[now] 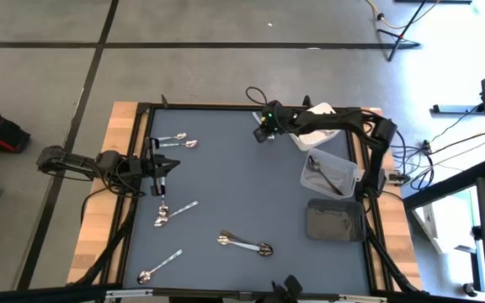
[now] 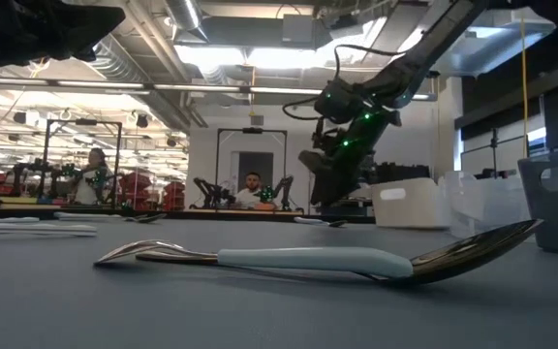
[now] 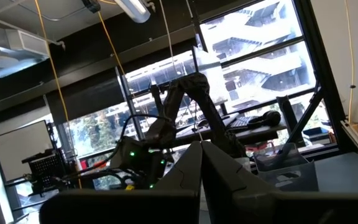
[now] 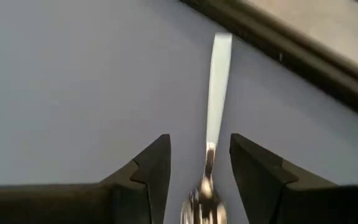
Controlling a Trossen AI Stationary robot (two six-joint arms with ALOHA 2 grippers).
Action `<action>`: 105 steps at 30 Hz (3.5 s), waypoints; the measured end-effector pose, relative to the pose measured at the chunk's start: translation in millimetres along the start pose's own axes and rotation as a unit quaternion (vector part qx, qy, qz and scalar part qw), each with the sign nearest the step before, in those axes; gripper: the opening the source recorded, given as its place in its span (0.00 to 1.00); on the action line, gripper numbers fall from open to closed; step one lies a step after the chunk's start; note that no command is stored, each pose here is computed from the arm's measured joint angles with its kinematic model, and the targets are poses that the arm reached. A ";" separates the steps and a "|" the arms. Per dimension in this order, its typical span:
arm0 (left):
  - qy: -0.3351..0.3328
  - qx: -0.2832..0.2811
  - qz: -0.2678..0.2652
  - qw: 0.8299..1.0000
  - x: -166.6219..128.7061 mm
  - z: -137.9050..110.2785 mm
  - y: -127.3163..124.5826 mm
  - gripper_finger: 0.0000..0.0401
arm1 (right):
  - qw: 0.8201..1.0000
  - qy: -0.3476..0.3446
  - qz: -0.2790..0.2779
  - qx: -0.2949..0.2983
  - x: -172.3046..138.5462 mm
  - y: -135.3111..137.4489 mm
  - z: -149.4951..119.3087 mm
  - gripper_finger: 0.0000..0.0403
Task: Sort silverware by color (type)
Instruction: Put the top center light blue spoon into the white bin
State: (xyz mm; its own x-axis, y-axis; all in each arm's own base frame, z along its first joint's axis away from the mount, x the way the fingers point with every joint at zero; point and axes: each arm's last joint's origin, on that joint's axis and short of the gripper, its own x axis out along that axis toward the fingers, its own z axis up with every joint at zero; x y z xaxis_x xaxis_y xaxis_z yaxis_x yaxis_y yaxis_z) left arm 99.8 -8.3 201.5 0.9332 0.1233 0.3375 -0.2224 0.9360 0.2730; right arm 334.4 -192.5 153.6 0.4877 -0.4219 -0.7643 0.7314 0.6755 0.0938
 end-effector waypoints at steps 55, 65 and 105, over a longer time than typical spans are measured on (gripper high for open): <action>0.000 0.003 0.000 1.000 0.0 -0.1 -0.1 0.01 | 0.990 0.138 -0.014 -0.013 40.4 1.1 28.4 0.05; -0.001 0.000 -0.001 1.000 0.0 0.1 -0.1 0.01 | 0.989 0.131 -0.021 -0.063 34.1 7.5 29.5 0.03; -0.013 -0.002 -0.026 1.000 0.0 1.0 -1.4 0.01 | 0.976 0.096 -0.062 -0.183 -227.7 33.0 -11.3 0.04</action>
State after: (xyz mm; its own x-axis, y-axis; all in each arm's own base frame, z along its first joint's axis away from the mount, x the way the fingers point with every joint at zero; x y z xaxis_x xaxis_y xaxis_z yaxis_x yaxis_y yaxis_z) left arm 99.8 -10.0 202.0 0.9359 0.0668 0.3458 -0.1731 0.9423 0.2865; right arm 242.1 -67.3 323.5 0.2825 -0.4168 -0.8640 0.5426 0.8121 -0.2144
